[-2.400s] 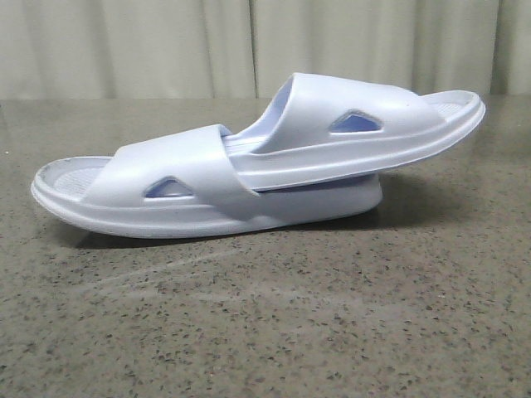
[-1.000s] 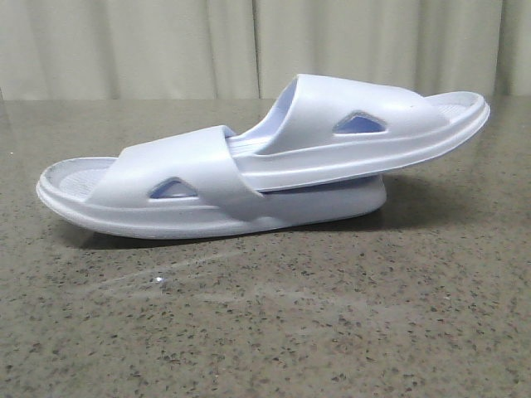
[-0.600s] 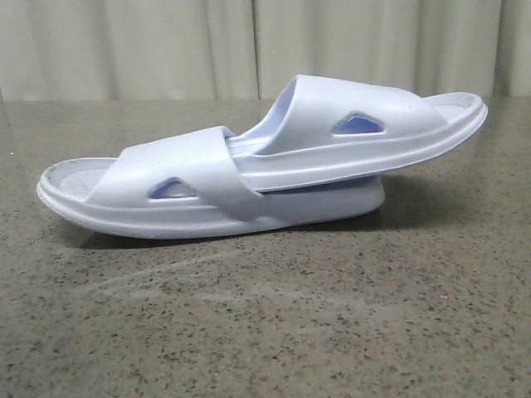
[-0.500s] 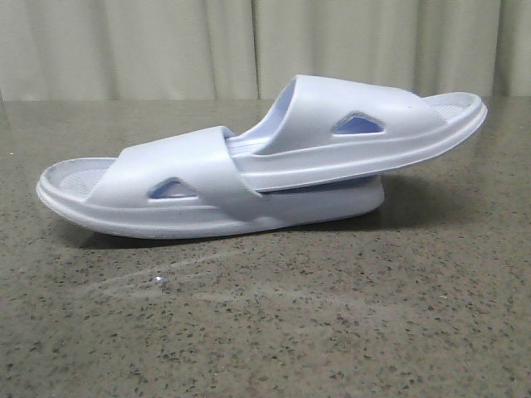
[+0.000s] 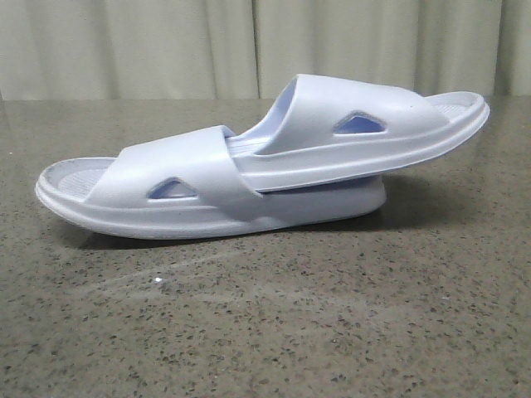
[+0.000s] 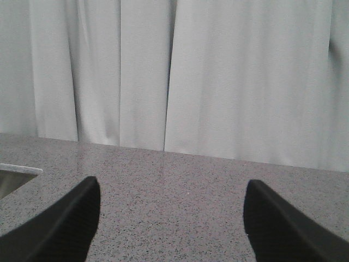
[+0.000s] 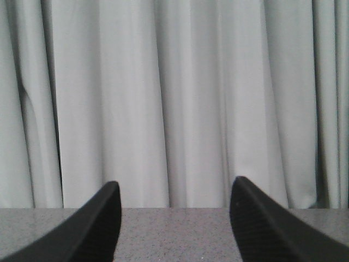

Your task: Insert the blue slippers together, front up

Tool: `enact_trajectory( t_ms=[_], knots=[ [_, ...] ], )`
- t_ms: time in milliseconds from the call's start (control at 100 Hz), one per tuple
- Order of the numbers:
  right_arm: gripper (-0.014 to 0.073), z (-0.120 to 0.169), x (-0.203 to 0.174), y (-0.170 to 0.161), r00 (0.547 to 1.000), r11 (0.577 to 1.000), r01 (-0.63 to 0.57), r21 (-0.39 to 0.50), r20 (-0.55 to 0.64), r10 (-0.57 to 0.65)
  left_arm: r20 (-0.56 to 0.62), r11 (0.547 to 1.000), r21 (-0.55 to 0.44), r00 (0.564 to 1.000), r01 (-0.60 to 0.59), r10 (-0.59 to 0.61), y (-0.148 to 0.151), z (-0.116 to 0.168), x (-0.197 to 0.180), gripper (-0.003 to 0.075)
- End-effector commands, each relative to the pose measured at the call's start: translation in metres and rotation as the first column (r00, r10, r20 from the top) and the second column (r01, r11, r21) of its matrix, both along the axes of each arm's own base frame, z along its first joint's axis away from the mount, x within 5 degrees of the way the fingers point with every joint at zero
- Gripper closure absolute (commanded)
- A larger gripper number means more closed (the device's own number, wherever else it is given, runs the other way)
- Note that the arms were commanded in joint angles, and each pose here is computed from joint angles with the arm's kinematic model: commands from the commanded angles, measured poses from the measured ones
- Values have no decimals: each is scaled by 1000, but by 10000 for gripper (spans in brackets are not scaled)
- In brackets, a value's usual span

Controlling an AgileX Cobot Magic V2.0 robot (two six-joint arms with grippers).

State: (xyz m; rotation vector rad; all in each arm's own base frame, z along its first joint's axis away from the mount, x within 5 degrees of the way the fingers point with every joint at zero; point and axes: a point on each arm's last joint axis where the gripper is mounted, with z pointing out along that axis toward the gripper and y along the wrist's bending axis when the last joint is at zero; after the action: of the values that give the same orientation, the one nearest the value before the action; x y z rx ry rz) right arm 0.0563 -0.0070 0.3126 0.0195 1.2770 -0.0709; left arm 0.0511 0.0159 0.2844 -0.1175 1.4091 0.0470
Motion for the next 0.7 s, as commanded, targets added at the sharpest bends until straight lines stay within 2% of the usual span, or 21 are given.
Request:
enact_trajectory(
  t_ms=[0,120,250,280,340,690],
  knots=[
    [323,10,-3,-4,997,998,54,-8,51,-54,27,999,-13,998,52,-51,-4,9,0,279],
    [497,10,-3,-5,997,998,56,-8,52,-55,27,999,-13,998,52,-51,-4,9,0,413],
    [674,10,-3,-5,997,998,56,-8,52,-55,27,999,-13,998,52,-51,-4,9,0,596],
    [701,10,-3,-5,997,998,56,-8,52,-55,27,999,-13,998,52,-51,-4,9,0,633],
    [702,10,-3,-5,997,998,56,-8,52,-55,27,999,-13,998,52,-51,-4,9,0,705],
    [702,10,-2,-4,998,999,46,-9,45,-45,27,999,-13,998,52,-51,-4,9,0,704]
  ],
)
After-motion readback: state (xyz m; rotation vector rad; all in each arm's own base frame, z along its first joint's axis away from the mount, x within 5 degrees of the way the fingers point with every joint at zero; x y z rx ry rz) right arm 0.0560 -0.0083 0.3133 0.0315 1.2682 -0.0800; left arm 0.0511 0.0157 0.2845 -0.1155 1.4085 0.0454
